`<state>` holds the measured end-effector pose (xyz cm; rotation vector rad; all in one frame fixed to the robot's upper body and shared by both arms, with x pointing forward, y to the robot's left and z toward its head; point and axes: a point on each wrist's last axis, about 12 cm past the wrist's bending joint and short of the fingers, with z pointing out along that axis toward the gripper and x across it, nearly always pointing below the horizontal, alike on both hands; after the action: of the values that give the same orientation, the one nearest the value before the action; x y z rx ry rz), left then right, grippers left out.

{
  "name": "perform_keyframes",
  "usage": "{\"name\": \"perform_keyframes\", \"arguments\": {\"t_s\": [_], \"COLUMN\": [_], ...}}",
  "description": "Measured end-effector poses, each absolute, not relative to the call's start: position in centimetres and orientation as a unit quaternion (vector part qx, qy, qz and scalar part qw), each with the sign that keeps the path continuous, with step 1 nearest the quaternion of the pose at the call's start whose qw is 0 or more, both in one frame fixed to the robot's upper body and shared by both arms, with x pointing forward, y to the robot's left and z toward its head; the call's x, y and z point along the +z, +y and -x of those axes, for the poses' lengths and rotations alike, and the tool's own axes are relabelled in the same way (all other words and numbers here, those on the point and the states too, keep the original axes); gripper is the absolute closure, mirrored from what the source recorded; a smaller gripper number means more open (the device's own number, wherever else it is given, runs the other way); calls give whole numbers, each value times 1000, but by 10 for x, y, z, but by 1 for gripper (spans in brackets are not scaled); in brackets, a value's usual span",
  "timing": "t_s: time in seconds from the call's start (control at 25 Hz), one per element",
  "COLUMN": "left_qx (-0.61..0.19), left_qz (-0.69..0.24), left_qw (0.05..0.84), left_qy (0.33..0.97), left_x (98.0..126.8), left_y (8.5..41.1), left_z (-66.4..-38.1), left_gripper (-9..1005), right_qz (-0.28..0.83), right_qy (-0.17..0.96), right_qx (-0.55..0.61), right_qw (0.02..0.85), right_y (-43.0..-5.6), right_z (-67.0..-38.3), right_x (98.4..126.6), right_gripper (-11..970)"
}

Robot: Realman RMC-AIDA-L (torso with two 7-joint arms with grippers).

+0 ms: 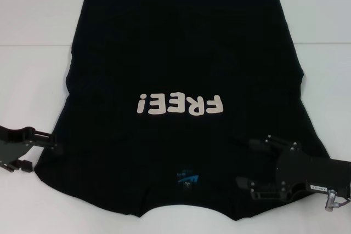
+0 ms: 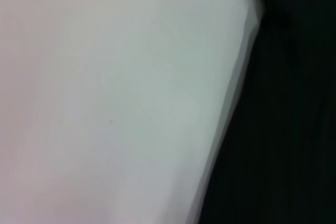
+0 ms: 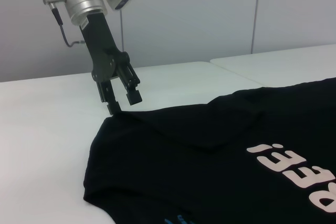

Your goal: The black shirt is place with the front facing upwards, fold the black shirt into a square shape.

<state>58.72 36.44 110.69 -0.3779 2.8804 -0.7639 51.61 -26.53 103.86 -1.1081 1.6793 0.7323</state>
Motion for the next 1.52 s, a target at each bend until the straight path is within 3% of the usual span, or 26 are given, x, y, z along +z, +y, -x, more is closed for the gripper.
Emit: {"name": "perform_keyframes", "arguments": {"t_s": [0.92,1.52], "left_qx": [-272,-251], "left_qz": [97,82], "left_qw": [73,76], "left_qy": [955,961], "left_x": [1110,1110], "left_y": [336,335], "left_z": [-600,-603], "left_gripper": [63,63], "right_qz": [452,451], "right_qy": [689,689], "right_qx": [300,300], "right_qw": [480,482], "right_y": [-266,-266], "right_z": [-516,-516], "right_x": [1038,1039], "right_gripper": [12,12]}}
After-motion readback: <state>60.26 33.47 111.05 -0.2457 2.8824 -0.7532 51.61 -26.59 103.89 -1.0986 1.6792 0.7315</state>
